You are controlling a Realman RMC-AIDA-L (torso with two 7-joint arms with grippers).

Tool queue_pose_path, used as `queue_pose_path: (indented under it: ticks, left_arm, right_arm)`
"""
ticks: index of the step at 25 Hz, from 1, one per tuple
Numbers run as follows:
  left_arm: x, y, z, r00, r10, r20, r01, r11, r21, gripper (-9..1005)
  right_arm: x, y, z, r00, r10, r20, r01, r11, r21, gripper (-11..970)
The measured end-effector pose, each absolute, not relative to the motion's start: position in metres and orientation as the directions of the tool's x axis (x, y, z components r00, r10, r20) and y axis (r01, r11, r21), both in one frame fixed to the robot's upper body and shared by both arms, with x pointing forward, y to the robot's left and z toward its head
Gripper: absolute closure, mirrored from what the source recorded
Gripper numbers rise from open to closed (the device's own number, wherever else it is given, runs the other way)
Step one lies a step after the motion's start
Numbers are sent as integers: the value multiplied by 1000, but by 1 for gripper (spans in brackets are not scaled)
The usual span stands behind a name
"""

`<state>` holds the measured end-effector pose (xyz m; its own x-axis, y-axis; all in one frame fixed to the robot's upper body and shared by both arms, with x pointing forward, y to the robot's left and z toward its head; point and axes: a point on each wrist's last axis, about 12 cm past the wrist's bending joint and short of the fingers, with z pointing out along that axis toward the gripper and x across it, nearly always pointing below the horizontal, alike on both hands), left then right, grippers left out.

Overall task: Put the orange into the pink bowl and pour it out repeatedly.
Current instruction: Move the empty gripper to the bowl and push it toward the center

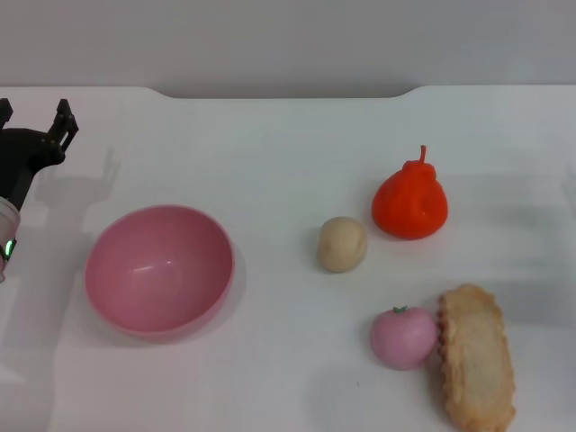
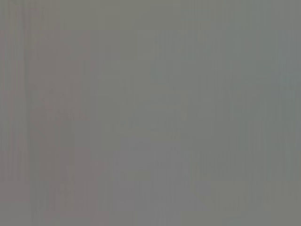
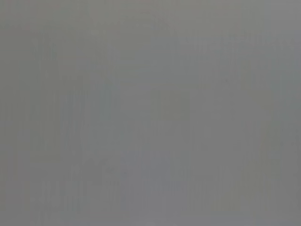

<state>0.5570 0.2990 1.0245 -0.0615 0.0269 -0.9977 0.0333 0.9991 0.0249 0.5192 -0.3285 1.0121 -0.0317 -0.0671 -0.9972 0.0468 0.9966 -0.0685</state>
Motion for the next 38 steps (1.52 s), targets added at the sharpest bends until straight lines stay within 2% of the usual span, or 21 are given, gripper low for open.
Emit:
queue_pose_path:
  ticks: [25,31,38]
  left_arm:
    - [553,304,1023,-67,29,-997,24,999,28,219]
    - [565,298,1039,-24,21,-999,85,996,19,225]
    - [588,286,1065,-159,47,-986,163,986,21,231]
  right_arm:
    - [522,-326,1012,-37,-68,-997,36,997,-70,170]
    - [522,-326,1012,-37,-65,-997,40,997,-67,171]
    - [521,-327,1011,-42,-63,-997,47,997,-65,171]
